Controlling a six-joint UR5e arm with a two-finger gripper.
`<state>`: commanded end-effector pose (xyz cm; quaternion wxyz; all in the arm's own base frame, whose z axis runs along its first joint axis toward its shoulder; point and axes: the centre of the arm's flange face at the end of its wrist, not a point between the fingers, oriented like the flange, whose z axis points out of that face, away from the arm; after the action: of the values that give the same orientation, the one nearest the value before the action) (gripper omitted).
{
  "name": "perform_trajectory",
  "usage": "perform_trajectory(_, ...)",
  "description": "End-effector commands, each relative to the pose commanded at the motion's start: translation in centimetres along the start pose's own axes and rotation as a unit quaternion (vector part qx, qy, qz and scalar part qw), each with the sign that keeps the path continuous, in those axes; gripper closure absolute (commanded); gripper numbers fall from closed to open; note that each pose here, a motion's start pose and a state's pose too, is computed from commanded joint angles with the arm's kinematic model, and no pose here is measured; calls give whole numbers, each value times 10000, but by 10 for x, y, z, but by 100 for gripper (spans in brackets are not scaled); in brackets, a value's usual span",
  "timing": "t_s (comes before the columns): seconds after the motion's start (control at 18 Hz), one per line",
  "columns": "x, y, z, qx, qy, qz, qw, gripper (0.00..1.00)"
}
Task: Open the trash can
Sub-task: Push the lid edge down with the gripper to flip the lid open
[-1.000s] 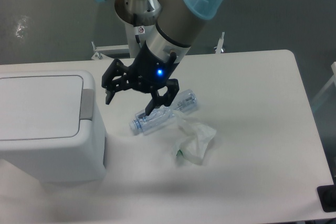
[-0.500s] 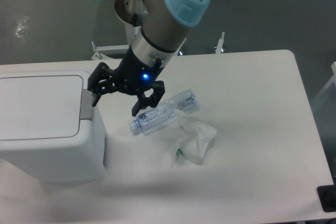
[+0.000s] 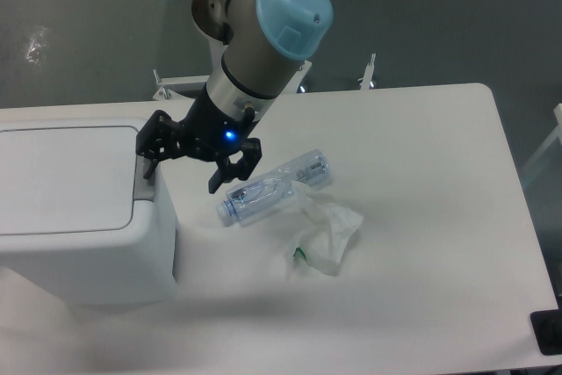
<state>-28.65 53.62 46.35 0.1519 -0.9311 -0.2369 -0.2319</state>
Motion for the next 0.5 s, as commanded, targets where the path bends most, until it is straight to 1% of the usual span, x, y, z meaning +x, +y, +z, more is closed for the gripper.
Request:
perform_trajectory(0.17, -2, 0, 1, -24, -57, 4, 10000, 0)
perform_trajectory(0.5, -4, -1, 4, -37, -61, 14, 10000, 0)
